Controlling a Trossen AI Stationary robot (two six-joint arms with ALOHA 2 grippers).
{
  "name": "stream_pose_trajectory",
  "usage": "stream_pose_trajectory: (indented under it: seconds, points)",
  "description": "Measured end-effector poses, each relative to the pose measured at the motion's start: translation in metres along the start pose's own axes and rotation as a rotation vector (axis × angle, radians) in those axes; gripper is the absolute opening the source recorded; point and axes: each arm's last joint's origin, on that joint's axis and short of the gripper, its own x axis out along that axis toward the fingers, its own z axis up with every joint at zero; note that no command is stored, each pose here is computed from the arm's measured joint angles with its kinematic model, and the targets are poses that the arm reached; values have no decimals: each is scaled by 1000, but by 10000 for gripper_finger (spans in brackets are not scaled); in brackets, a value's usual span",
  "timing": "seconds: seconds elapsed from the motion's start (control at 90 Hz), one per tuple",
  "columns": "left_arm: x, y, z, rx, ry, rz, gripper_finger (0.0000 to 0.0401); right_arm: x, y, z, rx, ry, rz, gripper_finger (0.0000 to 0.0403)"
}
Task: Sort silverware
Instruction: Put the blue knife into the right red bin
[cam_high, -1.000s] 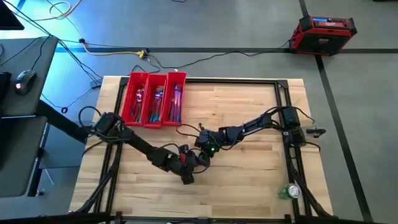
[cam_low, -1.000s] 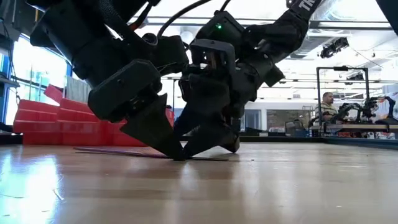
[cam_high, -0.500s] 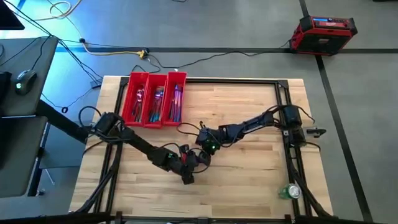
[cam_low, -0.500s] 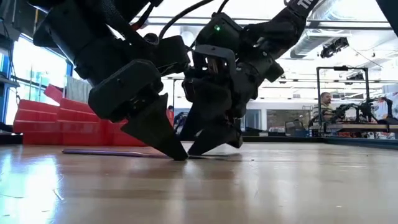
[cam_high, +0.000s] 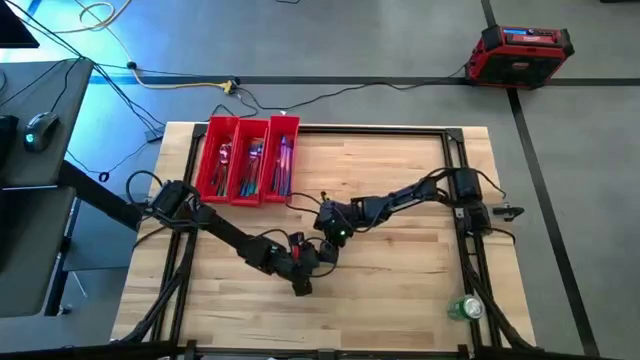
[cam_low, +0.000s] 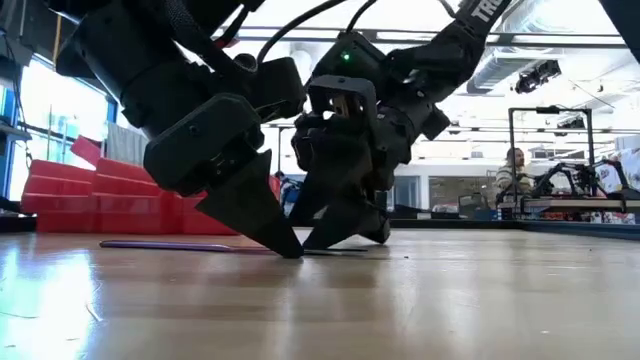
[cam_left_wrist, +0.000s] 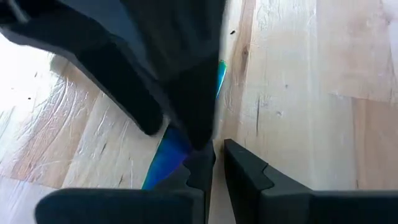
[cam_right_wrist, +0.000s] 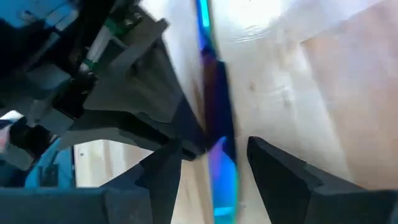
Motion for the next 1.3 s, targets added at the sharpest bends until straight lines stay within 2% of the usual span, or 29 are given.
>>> stream_pose_trajectory:
  seconds: [0.6, 0.856, 1.133, 1.3]
  points:
    - [0, -1, 3, 18, -16, 24, 23, 4, -2, -3, -13, 30, 17, 178]
    - [-1, -4, 9, 39, -30, 25, 23, 8, 6, -4, -61, 33, 85, 178]
    - [-1, -4, 9, 30, -34, 28, 23, 9, 6, -5, -82, 2, 33, 178]
    - [-2, -6, 8, 45, -38, 29, 23, -5, 11, 3, -101, -39, 47, 178]
